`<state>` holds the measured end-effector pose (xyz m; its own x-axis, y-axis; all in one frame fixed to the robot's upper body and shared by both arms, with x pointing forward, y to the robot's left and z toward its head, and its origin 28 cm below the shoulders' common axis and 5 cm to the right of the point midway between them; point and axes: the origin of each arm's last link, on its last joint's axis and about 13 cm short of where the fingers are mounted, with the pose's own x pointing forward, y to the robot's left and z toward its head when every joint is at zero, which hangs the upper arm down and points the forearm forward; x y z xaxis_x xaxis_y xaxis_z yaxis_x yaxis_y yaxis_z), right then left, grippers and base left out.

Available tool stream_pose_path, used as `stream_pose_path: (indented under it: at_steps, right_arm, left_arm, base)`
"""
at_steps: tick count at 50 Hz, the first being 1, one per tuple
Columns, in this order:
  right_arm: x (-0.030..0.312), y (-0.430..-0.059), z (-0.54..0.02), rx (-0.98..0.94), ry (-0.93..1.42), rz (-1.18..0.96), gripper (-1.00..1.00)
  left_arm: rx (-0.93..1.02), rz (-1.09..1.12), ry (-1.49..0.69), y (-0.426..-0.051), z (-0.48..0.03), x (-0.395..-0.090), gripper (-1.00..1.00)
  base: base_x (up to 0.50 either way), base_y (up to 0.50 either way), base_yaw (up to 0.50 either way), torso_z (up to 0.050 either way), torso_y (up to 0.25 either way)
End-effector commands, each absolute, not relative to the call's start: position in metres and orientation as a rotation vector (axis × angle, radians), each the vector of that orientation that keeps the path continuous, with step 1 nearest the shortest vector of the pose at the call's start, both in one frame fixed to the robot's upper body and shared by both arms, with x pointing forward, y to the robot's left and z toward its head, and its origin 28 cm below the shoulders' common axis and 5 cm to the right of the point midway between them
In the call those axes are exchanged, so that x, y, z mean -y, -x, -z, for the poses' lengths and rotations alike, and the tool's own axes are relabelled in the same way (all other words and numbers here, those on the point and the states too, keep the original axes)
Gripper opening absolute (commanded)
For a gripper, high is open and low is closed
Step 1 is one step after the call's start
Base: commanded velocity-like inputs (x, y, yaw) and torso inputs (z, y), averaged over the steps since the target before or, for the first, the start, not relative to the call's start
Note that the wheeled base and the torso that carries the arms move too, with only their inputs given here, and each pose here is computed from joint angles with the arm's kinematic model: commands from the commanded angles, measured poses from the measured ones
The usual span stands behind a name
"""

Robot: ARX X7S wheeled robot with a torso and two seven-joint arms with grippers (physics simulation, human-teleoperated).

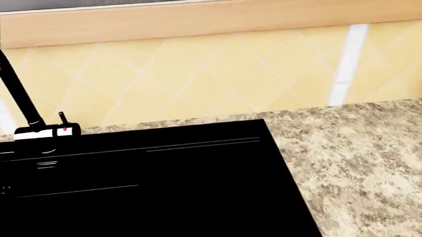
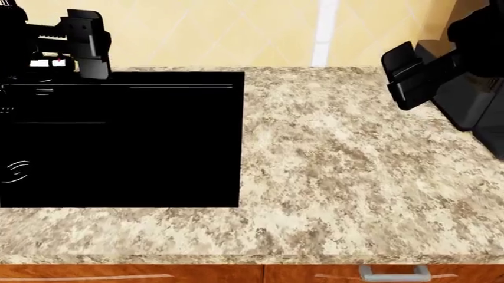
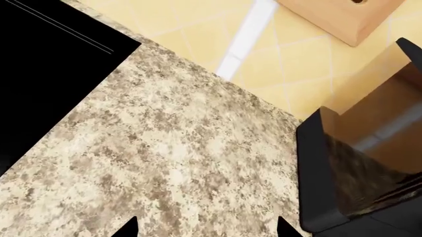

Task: Place the bar in the bowl and close the drawer.

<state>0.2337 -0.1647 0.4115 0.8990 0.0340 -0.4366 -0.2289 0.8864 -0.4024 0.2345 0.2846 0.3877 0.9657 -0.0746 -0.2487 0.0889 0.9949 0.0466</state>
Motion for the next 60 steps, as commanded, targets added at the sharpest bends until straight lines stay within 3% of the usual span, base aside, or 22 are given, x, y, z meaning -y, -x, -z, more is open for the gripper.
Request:
stream_pose_path:
  at_steps: [1,23,60]
  right_arm:
    - [0.165,-0.236,-0.408,-0.438,0.459,-0.143,1.00]
    - [0.167,-0.239,-0.402,-0.395,0.436,-0.087,1.00]
    - [0.169,-0.231,-0.397,-0.402,0.453,-0.157,1.00]
  left_arm:
    - [-0.250,0.084,-0.058,-0.235,-0.387,-0.284,1.00]
    - [-0.252,0.074,-0.072,-0.237,-0.384,-0.284,1.00]
    - [-0.252,0.087,-0.076,-0.237,-0.384,-0.282,1.00]
  base:
    - [0.50,-0.02,0.00,0.000,0.011]
    - [0.06,0.00,-0.01,0.000,0.001]
    - [-0.01,0.00,-0.50,0.000,0.000]
